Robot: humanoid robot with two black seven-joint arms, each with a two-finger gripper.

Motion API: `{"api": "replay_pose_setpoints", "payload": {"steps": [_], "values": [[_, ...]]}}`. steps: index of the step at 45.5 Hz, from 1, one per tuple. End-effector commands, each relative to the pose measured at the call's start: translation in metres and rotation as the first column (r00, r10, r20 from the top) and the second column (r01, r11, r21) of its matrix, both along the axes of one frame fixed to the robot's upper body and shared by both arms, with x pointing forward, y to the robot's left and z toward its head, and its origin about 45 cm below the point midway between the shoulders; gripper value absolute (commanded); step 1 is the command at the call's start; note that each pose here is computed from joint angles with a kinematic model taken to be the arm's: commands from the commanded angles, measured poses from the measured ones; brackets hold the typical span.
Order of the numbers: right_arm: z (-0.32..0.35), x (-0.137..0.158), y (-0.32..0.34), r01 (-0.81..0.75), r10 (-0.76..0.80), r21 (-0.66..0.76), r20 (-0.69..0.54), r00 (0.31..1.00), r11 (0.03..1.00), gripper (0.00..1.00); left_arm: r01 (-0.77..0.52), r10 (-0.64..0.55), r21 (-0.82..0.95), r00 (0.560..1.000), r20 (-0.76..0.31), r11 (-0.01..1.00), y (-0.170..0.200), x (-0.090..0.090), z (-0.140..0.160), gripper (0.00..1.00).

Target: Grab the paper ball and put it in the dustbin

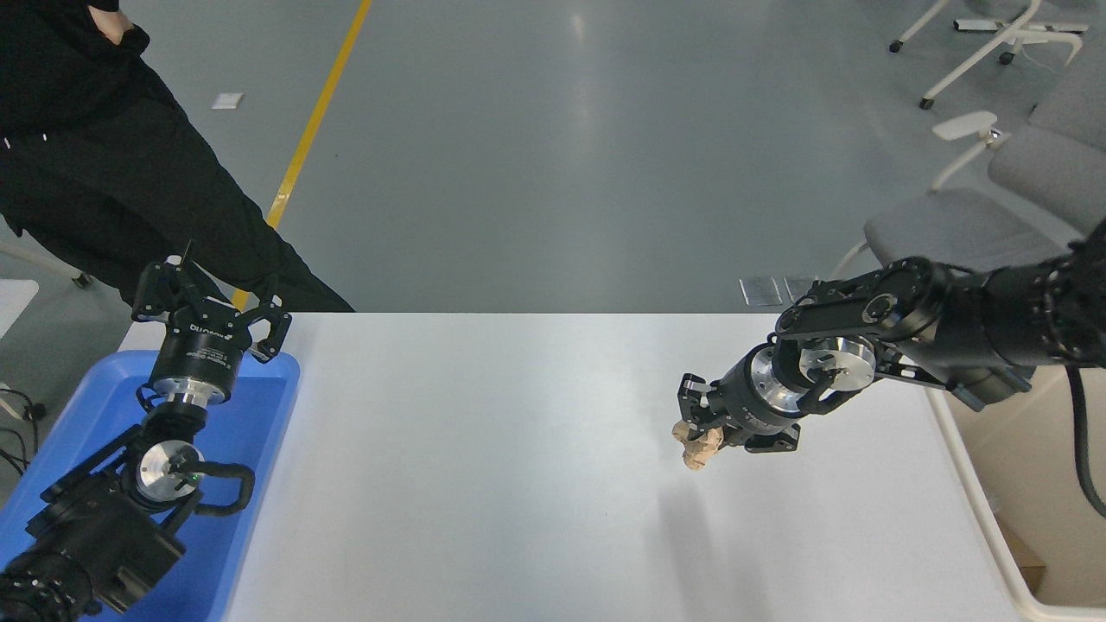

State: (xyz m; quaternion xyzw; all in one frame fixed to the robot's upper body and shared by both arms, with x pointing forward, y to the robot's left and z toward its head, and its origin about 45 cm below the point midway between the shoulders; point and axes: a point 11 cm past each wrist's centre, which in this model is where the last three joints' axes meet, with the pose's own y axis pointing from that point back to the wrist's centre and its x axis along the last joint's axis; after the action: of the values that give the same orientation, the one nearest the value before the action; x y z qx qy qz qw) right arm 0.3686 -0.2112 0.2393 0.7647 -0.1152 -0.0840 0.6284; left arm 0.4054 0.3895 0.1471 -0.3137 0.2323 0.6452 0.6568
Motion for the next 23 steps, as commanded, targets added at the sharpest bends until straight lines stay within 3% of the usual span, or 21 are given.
{"api": "replay_pose_setpoints", "payload": {"steps": [1,16,23], "values": [[0.121,0.011,-0.019,-0.058,0.056,0.035,0.077,0.995,0.998,0.0,0.0,0.0,0.002,1.0,-0.001,1.0,0.0,0.0,0.0,0.99],[0.226,0.019,-0.028,-0.045,0.029,0.041,0.324,0.946,0.998,0.0,-0.001,0.001,0.0,1.0,-0.001,1.0,0.0,0.0,0.0,0.99],[0.228,0.017,-0.036,-0.026,0.018,0.019,0.324,0.946,0.999,0.0,-0.001,0.001,0.0,1.0,-0.001,1.0,0.0,0.0,0.0,0.99]]}}
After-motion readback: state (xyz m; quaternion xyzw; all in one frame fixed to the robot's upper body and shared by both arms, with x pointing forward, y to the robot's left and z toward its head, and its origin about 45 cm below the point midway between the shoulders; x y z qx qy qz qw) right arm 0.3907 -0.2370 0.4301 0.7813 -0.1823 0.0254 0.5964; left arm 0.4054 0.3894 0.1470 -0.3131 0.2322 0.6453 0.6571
